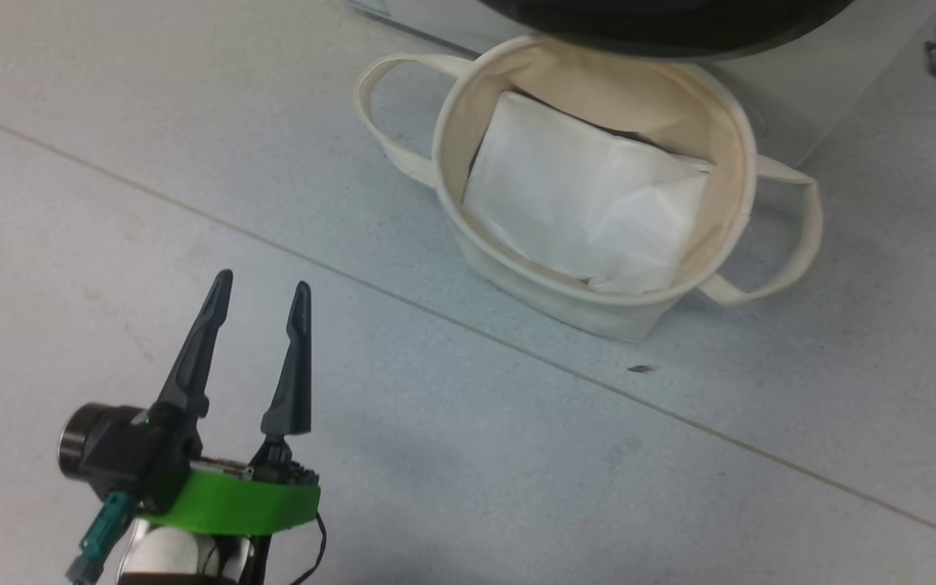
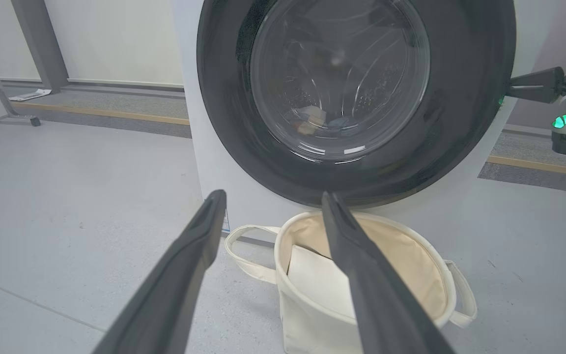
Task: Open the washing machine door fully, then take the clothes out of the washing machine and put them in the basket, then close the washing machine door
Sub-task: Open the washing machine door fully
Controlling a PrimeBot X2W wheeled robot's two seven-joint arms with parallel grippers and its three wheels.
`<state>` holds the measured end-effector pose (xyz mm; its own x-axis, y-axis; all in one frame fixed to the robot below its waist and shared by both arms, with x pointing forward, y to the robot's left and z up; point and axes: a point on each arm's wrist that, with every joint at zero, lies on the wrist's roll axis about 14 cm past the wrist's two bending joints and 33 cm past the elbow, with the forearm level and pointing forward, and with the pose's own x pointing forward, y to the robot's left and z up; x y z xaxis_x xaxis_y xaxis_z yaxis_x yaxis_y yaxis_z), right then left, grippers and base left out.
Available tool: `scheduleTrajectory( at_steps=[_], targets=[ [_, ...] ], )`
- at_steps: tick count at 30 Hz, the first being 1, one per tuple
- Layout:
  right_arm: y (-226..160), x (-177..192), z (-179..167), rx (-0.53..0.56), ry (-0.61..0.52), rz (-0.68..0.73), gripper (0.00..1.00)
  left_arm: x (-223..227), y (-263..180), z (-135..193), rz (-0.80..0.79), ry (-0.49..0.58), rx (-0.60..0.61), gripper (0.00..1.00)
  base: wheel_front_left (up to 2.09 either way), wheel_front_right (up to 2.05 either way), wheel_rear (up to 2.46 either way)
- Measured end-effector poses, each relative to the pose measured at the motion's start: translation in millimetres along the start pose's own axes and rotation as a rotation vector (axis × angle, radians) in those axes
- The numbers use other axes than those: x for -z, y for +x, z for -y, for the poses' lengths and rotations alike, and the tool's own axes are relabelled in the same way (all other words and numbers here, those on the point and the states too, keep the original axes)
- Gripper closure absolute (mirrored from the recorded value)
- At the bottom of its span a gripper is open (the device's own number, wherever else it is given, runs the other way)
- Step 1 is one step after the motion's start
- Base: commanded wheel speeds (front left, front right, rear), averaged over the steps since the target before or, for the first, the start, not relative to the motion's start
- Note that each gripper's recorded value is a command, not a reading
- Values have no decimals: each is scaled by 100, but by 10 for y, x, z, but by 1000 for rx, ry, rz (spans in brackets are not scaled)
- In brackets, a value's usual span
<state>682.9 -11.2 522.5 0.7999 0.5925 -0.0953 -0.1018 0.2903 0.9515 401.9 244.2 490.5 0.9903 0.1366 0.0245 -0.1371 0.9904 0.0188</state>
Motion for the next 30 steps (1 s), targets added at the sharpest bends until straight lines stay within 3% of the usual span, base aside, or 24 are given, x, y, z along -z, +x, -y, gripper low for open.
scheduleTrajectory(
  at_steps=[7,13,17,22,30],
  targets=[
    [-164,143,-95,-19,-23,-63,100,-7,23,101,8,-17,36,0,0,0,0],
    [-115,36,-486,-139,-39,55,100,44,15,92,-7,-19,33,0,0,0,0],
    [-44,76,-410,-125,-29,51,100,69,-7,34,-16,-19,13,0,0,0,0],
    [6,270,-280,-73,-39,-57,100,76,-27,-7,-20,-23,-6,0,0,0,0],
    [-128,463,-621,-132,-72,-194,100,19,-44,50,-3,-32,15,0,0,0,0]
  ],
)
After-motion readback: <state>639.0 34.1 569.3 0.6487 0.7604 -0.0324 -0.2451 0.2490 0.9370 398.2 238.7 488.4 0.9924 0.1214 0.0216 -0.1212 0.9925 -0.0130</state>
